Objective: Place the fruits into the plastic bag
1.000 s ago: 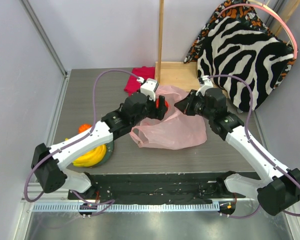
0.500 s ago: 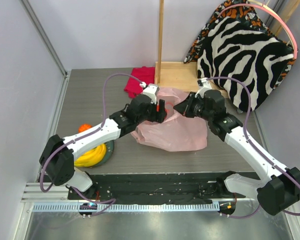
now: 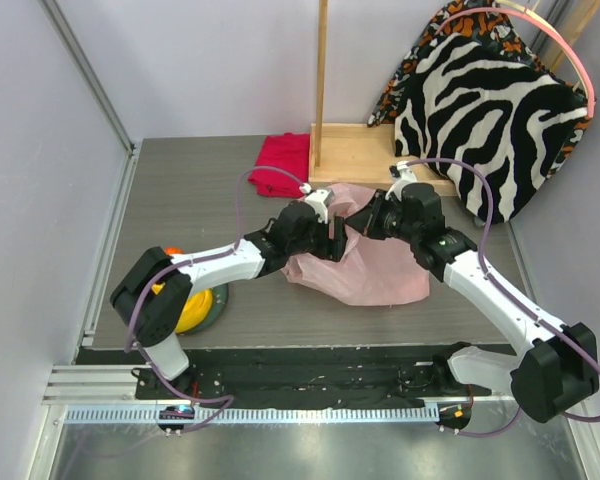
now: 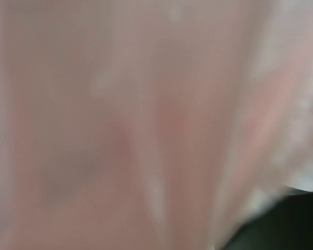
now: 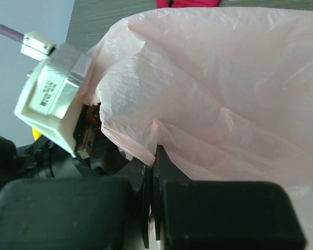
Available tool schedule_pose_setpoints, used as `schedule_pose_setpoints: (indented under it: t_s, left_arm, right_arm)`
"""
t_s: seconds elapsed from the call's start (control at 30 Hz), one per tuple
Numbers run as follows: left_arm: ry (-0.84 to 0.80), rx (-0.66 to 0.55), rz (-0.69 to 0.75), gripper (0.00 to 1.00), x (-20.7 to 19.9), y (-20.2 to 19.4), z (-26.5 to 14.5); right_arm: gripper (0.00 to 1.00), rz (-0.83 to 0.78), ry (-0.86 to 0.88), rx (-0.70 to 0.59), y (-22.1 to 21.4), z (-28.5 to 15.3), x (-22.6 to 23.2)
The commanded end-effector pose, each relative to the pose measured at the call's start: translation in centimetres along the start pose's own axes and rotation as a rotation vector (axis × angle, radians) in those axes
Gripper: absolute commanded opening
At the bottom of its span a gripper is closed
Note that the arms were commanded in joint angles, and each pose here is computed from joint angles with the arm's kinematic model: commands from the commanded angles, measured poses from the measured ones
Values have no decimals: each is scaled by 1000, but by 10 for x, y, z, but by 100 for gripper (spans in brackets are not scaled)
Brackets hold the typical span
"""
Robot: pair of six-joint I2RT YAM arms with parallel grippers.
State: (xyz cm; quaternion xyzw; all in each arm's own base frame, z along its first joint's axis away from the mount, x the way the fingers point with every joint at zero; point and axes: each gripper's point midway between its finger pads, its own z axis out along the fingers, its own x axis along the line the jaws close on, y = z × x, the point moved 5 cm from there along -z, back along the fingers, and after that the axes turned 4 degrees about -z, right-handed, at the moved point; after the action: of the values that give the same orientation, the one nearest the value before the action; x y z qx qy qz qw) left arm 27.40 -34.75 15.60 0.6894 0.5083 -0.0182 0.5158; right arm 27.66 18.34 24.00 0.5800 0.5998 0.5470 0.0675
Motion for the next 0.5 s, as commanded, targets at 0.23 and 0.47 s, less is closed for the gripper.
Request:
schedule_pose_setpoints:
  t_s: [0.23, 0.47]
  left_arm:
    - [-30, -48, -18, 87, -4, 5, 5]
    - [-16, -53, 2, 97, 2, 6, -1]
  right_arm:
    - [1, -7, 27, -49, 9, 0, 5]
    - [1, -10, 22, -47, 9, 0, 4]
